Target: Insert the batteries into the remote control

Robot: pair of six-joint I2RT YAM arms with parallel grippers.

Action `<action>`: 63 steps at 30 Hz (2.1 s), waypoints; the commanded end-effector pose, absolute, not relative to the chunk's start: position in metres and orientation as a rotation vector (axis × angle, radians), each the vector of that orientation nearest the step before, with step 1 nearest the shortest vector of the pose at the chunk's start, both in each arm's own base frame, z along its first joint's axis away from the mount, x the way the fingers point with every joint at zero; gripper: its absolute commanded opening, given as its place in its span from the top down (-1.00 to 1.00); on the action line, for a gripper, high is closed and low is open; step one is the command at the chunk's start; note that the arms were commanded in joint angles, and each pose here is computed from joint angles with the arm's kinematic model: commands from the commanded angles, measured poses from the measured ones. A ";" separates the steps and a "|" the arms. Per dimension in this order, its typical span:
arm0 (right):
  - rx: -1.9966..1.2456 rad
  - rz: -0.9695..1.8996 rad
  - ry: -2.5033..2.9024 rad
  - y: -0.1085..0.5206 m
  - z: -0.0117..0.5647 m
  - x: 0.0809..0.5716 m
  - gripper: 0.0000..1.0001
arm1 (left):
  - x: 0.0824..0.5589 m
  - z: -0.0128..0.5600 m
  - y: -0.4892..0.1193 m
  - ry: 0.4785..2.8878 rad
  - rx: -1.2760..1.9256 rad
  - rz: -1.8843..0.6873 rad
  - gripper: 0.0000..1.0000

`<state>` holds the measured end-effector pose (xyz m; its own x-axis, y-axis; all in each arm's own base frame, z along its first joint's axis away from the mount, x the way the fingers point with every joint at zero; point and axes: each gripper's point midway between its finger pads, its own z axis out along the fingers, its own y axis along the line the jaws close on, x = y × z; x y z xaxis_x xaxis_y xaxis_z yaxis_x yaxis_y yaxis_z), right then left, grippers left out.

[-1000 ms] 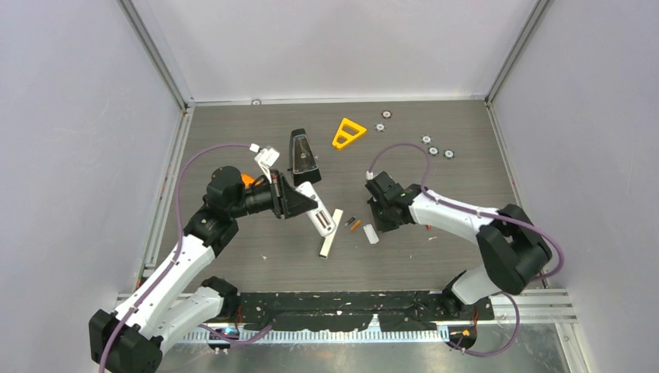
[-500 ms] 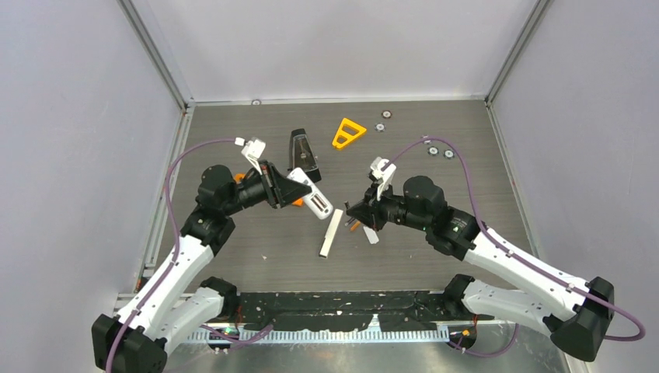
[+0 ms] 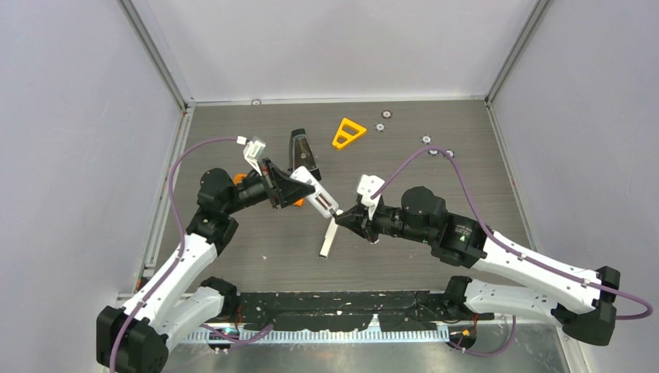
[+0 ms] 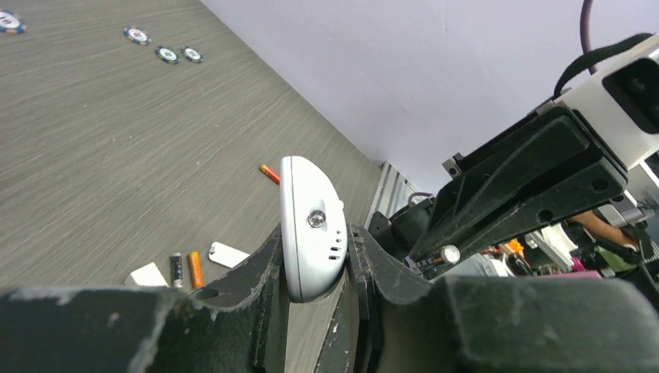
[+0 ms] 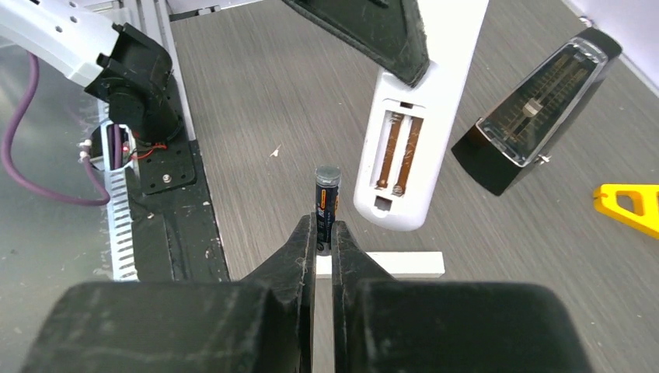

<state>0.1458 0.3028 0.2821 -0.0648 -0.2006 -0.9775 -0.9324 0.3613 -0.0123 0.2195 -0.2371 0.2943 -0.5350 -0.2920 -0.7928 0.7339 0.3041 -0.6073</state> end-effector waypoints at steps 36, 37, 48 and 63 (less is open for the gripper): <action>-0.977 0.597 2.117 0.315 0.273 0.162 0.87 | 0.214 0.295 -0.250 1.487 0.372 -1.653 1.00; -0.967 0.580 2.119 0.316 0.273 0.165 0.87 | 0.214 0.295 -0.250 1.486 0.371 -1.655 1.00; -0.933 0.498 2.141 0.321 0.268 0.180 0.84 | 0.211 0.293 -0.251 1.485 0.380 -1.667 1.00; -0.963 0.449 2.205 0.325 0.260 0.181 0.60 | 0.208 0.299 -0.252 1.457 0.411 -1.698 1.00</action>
